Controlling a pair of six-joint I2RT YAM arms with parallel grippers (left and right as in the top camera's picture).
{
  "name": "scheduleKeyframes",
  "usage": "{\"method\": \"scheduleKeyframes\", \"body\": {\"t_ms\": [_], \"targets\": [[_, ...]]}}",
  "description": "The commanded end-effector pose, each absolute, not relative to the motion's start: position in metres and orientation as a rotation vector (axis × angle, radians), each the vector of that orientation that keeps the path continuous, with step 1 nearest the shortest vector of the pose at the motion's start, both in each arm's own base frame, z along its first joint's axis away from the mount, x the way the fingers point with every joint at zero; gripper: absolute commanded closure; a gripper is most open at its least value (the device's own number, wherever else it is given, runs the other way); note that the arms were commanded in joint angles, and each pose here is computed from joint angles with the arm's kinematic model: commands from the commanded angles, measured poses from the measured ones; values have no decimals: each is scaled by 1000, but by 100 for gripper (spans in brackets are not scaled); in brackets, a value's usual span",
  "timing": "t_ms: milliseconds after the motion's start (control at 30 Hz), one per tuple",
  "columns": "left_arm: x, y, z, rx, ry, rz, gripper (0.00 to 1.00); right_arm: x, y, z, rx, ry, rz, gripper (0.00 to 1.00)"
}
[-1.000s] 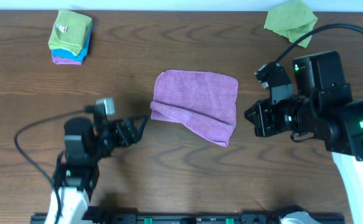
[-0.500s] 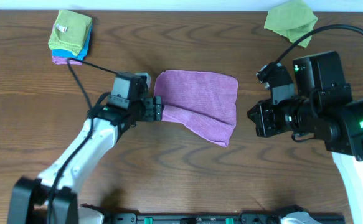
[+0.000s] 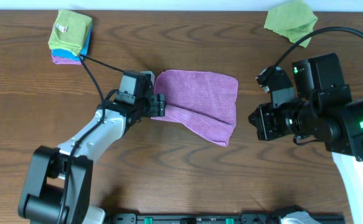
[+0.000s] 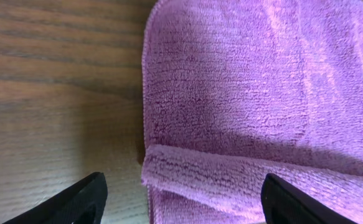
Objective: Fold the cloth
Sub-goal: 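Reach the left gripper to the cloth's left edge and grasp it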
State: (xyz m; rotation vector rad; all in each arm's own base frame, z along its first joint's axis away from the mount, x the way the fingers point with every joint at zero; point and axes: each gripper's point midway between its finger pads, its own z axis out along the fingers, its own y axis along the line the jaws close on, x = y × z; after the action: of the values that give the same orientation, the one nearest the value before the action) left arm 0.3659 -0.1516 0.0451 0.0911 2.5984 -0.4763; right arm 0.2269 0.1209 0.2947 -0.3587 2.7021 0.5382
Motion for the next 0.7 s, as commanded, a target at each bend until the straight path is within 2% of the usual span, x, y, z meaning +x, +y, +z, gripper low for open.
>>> {"method": "scheduleKeyframes", "body": {"t_ms": [0,333,667], "targets": [[366,-154,34,109,2625,-482,18,224,121,296,-391,2696,528,98],[367,-158,26,118,2634,-516,15,223,120,295,-390,2703,529,98],[362,-168,20,138,2652,-611,28,221,120,295,-389,2711,528,99]]}}
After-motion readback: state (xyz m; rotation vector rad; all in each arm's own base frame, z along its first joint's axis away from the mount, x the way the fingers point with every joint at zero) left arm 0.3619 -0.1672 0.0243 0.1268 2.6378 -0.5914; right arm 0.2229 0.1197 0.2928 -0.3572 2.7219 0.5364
